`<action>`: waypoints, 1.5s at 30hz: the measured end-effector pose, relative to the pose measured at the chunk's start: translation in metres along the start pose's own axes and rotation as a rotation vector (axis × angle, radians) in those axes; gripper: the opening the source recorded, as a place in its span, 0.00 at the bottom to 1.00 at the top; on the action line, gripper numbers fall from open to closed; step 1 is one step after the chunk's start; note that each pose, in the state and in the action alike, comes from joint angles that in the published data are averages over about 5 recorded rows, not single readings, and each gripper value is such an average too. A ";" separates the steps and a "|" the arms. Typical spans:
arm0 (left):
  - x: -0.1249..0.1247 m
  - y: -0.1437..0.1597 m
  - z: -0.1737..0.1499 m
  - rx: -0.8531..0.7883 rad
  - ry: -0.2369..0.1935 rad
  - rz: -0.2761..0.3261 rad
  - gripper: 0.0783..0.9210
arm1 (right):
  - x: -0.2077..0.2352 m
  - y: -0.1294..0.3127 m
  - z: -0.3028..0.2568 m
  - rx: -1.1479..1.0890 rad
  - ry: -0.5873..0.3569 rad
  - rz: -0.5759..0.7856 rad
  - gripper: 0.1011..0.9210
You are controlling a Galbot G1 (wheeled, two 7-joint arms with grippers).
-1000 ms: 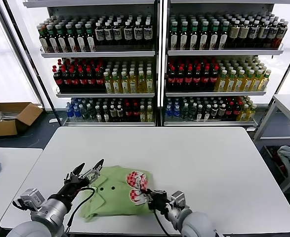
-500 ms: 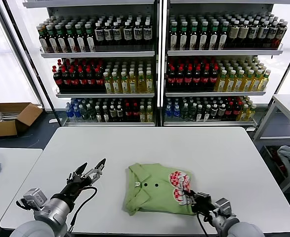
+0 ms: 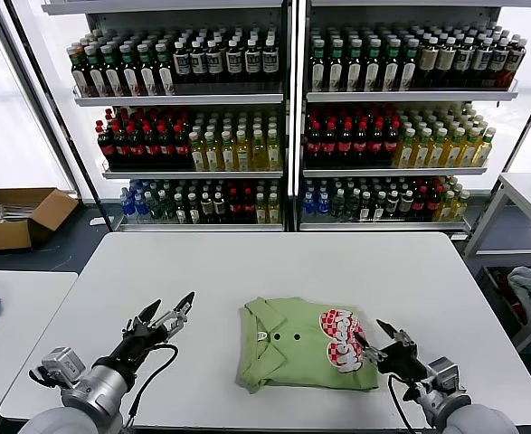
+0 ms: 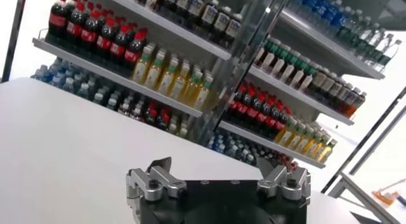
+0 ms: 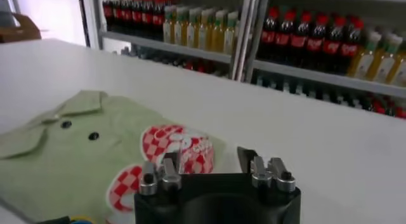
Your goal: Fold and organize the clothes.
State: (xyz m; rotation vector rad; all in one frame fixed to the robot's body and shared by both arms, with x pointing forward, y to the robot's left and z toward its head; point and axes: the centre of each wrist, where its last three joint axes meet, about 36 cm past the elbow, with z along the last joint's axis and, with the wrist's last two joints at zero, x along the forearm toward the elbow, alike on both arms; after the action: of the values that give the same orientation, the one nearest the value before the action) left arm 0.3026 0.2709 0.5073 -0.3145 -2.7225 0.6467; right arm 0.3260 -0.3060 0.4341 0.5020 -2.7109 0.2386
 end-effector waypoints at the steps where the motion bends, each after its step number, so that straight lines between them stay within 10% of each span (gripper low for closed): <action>1: 0.000 0.000 0.000 0.000 0.001 0.001 0.88 | 0.000 0.002 -0.001 -0.003 -0.016 -0.001 0.70; 8: 0.002 -0.002 0.001 0.000 0.004 0.003 0.88 | -0.014 0.033 0.002 -0.045 -0.066 -0.026 0.87; 45: 0.012 -0.004 0.006 0.013 0.007 -0.017 0.88 | -0.094 0.108 0.014 -0.097 0.014 0.042 0.88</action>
State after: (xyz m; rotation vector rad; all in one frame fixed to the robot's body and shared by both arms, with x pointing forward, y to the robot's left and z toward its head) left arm 0.2885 0.2687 0.5068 -0.2897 -2.7101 0.6569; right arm 0.3623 -0.1801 0.3741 0.4137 -2.7062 0.1203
